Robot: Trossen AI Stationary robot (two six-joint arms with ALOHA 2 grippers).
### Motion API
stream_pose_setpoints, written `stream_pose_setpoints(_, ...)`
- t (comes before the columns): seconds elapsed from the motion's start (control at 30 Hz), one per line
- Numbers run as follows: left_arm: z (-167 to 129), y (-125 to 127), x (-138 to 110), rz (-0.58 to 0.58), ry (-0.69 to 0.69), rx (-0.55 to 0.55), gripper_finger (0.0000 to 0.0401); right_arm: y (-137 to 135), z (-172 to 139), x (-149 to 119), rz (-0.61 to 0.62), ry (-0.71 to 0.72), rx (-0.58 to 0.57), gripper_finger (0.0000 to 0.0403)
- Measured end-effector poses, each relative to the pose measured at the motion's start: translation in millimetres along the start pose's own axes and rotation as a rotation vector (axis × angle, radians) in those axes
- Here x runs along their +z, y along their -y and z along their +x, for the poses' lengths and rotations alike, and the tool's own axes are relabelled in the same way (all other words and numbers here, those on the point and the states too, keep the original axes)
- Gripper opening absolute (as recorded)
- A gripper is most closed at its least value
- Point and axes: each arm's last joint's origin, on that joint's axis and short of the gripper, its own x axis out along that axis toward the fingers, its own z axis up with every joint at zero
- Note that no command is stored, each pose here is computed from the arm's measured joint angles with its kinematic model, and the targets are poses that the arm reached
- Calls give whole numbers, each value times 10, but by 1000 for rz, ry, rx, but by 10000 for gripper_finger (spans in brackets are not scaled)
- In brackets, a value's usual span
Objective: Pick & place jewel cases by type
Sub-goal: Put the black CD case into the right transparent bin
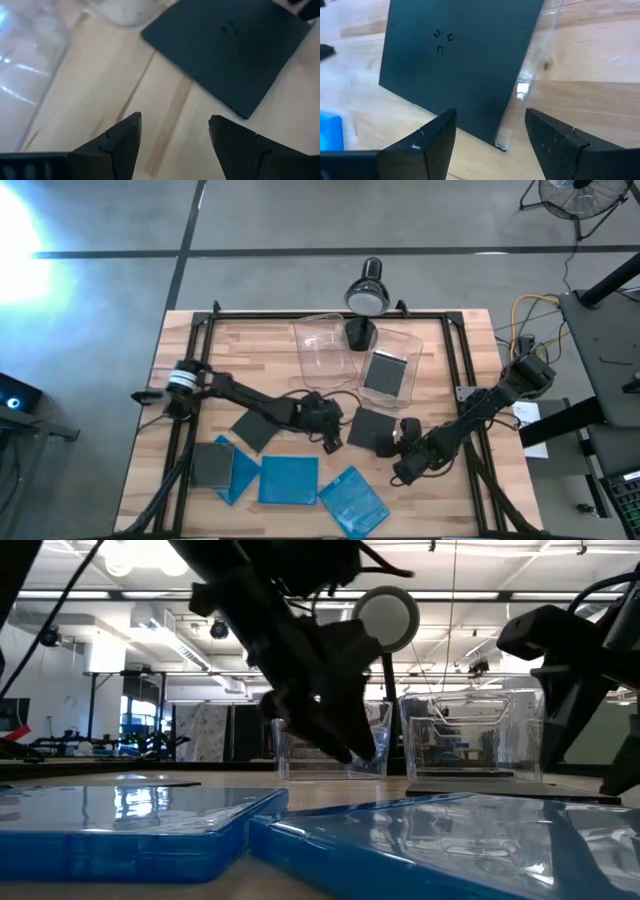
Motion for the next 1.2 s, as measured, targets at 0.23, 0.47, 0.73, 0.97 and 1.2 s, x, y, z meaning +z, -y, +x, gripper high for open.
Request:
stream_pose_setpoints(0.23, 291, 126, 25, 114, -21, -19, 213, 11, 78, -12, -9, 24, -20, 231)
stream_pose_setpoints(0.47, 426, 205, -3, 123, -69, -81, 213, -17, 122, 5, 9, 36, 1, 231)
stream_pose_setpoints(0.73, 435, 187, -84, 179, -131, -85, 213, -70, 57, 30, 34, 33, 56, 231)
stream_pose_setpoints(0.97, 419, 157, -210, 220, -240, -61, 213, -173, -201, 105, -3, 29, 175, 231)
stream_pose_setpoints(1.2, 426, 150, -243, 232, -240, -54, 213, -224, -274, 139, -18, 53, 244, 231)
